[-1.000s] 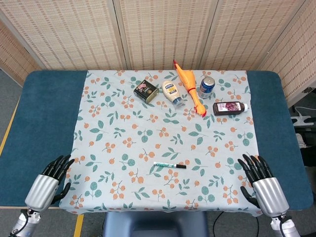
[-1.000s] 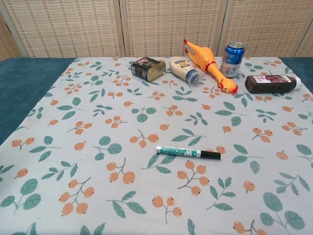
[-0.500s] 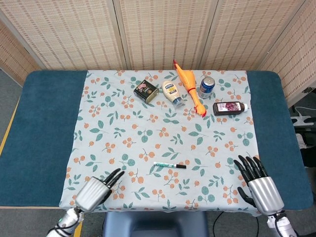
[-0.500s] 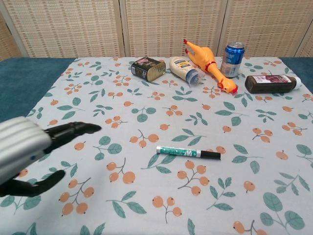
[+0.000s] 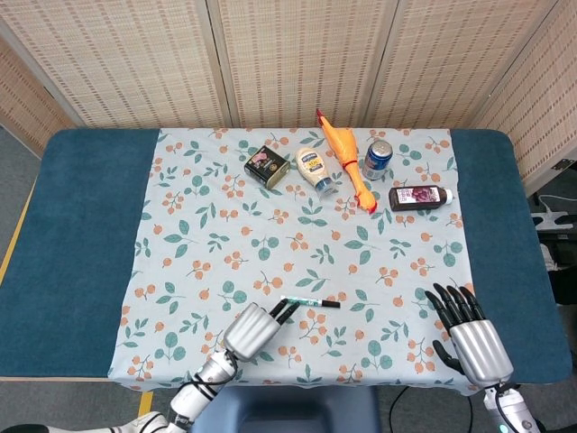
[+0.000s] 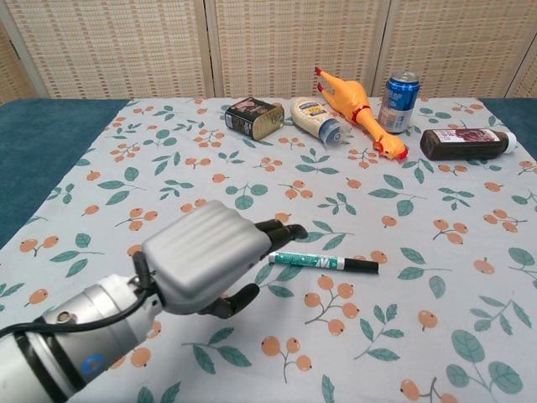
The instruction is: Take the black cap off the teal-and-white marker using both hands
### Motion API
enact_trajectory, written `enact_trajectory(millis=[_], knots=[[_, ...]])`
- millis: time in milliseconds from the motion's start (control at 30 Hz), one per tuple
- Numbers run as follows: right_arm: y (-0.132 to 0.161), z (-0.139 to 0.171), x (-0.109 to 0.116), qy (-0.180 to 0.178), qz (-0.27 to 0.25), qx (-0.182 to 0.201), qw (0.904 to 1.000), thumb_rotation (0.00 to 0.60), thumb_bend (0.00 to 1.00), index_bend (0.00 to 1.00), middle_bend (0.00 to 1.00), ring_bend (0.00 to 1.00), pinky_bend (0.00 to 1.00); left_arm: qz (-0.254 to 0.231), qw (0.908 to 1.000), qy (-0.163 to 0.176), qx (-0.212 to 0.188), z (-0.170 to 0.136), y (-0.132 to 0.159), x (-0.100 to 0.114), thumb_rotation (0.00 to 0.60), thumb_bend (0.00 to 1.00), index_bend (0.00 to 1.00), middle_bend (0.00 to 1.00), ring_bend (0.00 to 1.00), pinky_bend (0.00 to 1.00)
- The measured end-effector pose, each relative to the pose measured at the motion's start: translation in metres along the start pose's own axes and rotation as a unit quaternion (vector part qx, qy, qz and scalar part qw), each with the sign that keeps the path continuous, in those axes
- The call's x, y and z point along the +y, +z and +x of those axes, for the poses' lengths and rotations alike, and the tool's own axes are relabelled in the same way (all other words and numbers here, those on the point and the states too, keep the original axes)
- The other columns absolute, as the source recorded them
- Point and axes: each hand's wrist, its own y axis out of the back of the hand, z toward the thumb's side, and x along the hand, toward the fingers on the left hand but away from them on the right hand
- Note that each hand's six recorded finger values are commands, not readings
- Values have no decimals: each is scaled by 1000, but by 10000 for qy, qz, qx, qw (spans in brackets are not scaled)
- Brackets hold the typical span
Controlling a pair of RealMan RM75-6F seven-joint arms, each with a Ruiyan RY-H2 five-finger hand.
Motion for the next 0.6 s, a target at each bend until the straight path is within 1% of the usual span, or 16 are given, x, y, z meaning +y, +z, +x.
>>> enact_trajectory(millis=[67, 167, 300, 400, 600], knots=[[-1, -1, -2, 26, 7, -17, 10000, 600, 250, 0, 0, 0, 0, 178, 9998, -24, -7, 8, 4, -3, 600, 419, 220, 265, 983, 1000], [-1, -2, -4, 69, 21, -41, 10000, 600, 250, 0, 0, 0, 0, 464, 9989, -36, 4, 21, 8, -8, 600, 416, 224, 268, 984, 1000], [-3, -4, -6, 133, 29, -80, 9999, 600, 250, 0, 0, 0, 0, 774, 9970, 63, 19, 34, 10, -10, 600, 416, 226, 268, 984, 1000], [-2, -4, -6, 144, 32, -81, 9999, 600, 250, 0, 0, 0, 0, 919, 9957, 125, 17, 40, 11, -11, 600, 414, 237, 278, 984, 1000], [-3, -4, -6, 144, 37, -101, 9998, 600, 250, 0, 0, 0, 0, 1142, 9934, 135, 20, 50, 10, -15, 600, 424, 274, 322, 984, 1000]])
